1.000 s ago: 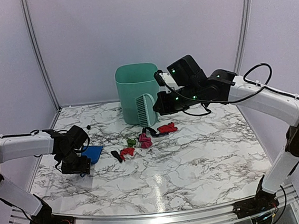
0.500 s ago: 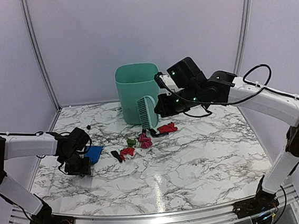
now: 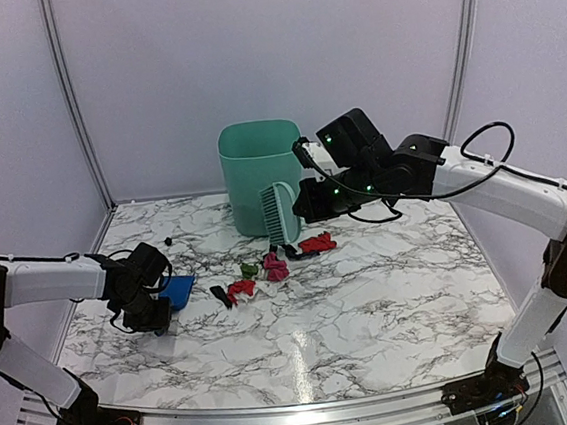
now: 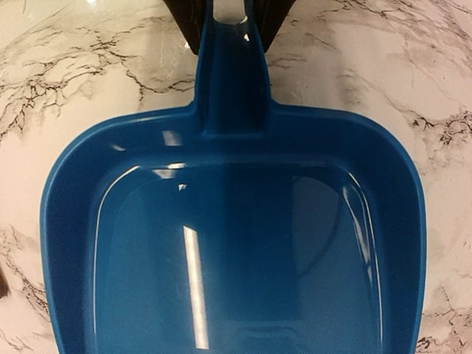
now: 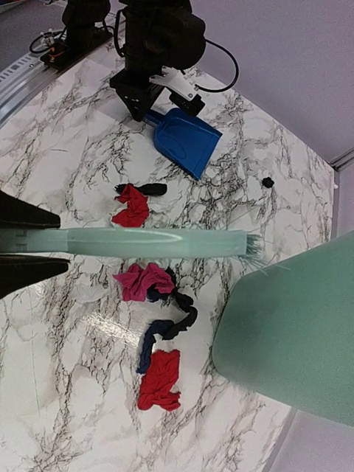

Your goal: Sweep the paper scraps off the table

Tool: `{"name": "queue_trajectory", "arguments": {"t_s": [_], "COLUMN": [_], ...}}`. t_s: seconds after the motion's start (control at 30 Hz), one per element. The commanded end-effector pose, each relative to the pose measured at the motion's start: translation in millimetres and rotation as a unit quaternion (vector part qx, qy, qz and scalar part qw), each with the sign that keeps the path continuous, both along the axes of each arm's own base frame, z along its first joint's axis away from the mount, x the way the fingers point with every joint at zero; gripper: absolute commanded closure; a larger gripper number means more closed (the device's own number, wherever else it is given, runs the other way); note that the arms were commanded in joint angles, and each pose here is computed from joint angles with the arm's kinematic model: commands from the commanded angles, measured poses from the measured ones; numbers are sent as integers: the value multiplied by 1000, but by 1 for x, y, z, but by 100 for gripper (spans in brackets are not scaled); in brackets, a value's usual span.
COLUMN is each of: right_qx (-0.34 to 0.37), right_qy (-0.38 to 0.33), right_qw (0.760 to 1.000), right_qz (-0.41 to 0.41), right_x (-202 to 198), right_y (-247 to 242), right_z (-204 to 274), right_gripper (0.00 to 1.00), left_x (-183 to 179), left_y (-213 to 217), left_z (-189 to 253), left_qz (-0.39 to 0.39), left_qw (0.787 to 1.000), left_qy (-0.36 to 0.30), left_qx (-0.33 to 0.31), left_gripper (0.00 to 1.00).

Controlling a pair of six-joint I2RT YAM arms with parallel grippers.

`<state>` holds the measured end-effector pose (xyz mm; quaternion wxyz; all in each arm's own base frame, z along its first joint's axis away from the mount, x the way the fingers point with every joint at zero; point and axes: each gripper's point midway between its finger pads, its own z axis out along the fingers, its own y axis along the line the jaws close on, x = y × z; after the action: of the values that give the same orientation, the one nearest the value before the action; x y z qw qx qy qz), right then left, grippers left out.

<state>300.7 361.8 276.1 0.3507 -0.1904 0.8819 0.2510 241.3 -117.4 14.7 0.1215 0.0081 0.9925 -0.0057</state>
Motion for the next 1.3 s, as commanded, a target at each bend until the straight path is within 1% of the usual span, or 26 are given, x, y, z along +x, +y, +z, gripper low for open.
{"name": "queue_trajectory", "arguments": {"t_s": [0.0,0.27,0.43,0.63,0.87,0.97,1.1,1.17,1.27], "right_qx": [18,16,16,18,19,37,86,99,102], "right_qy": [-20,-22,-25,-28,-26,-26,-15,-9,-2], "right_qw": [1000,1000,1000,999,999,997,991,988,987], "right_qz": [3,2,5,13,29,61,106,121,128], "right_x": [-1,2,3,3,4,-2,-9,-12,-13], "right_y": [3,5,7,12,22,37,63,75,85], "right_z": [23,24,24,25,24,30,44,46,43], "right_gripper": [100,100,100,100,100,100,100,100,100], "left_x": [-7,-4,-9,-28,-63,-77,-85,-88,-95], "left_y": [5,1,-11,-13,-18,-25,-36,-36,-32], "left_z": [4,33,54,69,82,90,102,102,95], "left_qz": [4,1,-18,-49,-90,-118,-146,-149,-144], "left_qw": [1000,999,998,998,995,990,983,982,983], "left_qy": [-1,-24,-32,-16,17,21,10,12,28], "left_qx": [-4,-21,-51,-40,-46,-73,-109,-115,-108], "left_gripper": [86,87,87,87,87,87,87,87,87]}}
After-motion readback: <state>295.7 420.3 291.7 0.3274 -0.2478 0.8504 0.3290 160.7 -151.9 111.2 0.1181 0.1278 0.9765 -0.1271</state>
